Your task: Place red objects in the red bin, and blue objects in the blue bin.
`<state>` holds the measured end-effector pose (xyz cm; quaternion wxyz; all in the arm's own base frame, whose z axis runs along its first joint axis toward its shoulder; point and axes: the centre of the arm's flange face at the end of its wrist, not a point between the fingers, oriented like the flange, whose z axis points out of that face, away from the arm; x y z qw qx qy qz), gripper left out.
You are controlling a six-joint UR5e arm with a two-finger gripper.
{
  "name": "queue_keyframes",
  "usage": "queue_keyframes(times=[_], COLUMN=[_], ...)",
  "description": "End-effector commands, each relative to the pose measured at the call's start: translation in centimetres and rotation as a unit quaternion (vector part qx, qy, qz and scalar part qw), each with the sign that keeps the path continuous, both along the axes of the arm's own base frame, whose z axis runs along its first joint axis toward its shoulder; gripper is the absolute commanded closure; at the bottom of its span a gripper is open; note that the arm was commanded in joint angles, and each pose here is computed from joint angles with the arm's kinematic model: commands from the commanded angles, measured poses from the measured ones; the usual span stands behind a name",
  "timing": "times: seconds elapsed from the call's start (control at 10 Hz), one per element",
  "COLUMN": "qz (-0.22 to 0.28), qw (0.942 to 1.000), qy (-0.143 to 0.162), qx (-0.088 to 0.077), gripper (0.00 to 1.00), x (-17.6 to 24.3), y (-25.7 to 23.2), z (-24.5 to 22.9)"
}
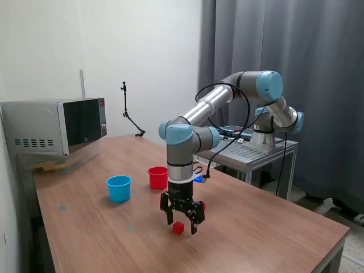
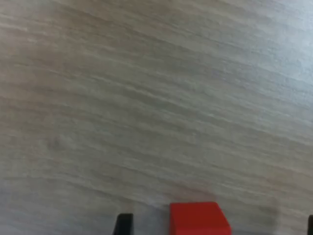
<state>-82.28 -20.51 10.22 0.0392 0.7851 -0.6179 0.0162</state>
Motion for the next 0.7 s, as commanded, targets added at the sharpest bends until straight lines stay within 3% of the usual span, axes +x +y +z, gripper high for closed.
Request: queue_keyframes(times=[0.0, 0.3, 0.4, 0.6], qz=[0.001, 0.0, -0.002, -0.002], qw=[1.0, 1.0, 0.9999, 0.9999], qy=[0.001, 0.003, 0.005, 0.004], qx=[0.0, 0.007, 0.014, 0.015], gripper=[0.0, 0.0, 1.0, 1.0], x=[-0.05, -0.18, -0.23, -0.19], y=[-0.11, 0.01, 0.16, 0.18], z=[-0.02, 0.19, 0.25, 0.18])
